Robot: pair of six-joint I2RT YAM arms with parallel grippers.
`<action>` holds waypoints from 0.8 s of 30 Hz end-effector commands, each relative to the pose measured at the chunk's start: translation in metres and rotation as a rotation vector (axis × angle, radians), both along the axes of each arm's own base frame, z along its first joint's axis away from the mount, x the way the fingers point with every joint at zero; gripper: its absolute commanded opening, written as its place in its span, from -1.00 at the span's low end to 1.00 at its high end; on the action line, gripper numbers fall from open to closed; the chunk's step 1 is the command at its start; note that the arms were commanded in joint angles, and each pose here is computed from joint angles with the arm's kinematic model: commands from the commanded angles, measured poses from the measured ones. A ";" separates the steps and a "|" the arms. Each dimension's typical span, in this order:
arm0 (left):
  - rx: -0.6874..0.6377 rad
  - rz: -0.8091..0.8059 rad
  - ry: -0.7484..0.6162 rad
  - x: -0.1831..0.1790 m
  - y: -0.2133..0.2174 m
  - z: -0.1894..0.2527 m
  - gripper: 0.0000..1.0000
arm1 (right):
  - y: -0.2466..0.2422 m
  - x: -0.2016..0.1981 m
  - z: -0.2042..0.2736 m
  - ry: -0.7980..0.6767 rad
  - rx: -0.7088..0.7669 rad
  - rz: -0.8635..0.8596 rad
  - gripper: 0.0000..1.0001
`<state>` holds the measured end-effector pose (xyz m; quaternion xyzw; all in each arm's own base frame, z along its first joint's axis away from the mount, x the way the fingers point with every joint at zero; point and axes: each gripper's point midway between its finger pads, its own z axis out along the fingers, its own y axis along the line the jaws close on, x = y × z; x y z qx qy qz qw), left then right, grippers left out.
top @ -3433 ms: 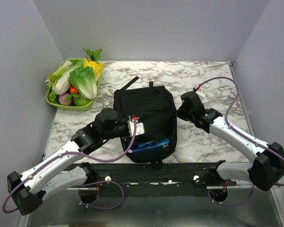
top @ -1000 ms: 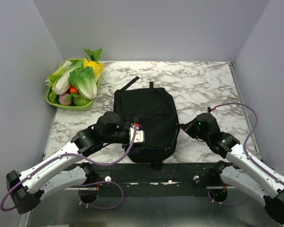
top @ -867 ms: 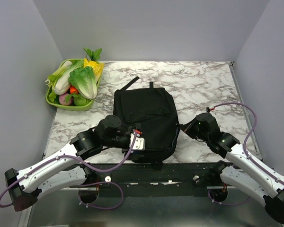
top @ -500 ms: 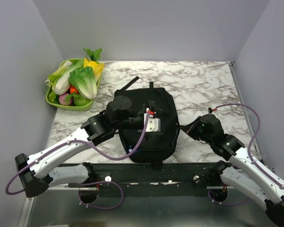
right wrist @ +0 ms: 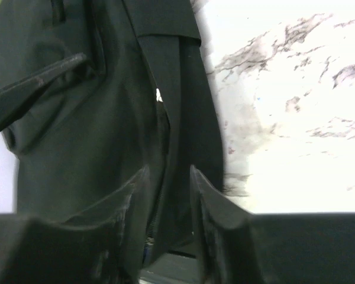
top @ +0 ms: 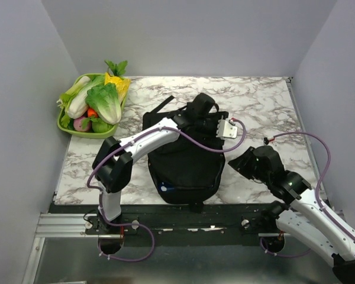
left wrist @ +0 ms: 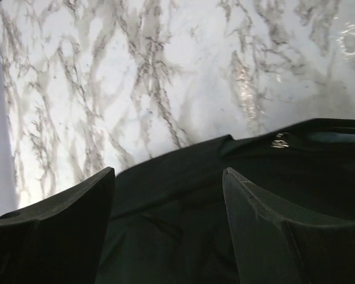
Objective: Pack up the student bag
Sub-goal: Zip the student bag at the center of the board.
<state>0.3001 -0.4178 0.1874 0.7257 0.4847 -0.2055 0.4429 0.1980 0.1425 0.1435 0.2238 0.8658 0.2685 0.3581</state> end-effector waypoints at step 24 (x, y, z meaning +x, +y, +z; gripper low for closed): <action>0.184 -0.307 0.028 0.000 0.008 -0.051 0.21 | 0.046 0.034 -0.008 0.083 -0.063 0.166 -0.13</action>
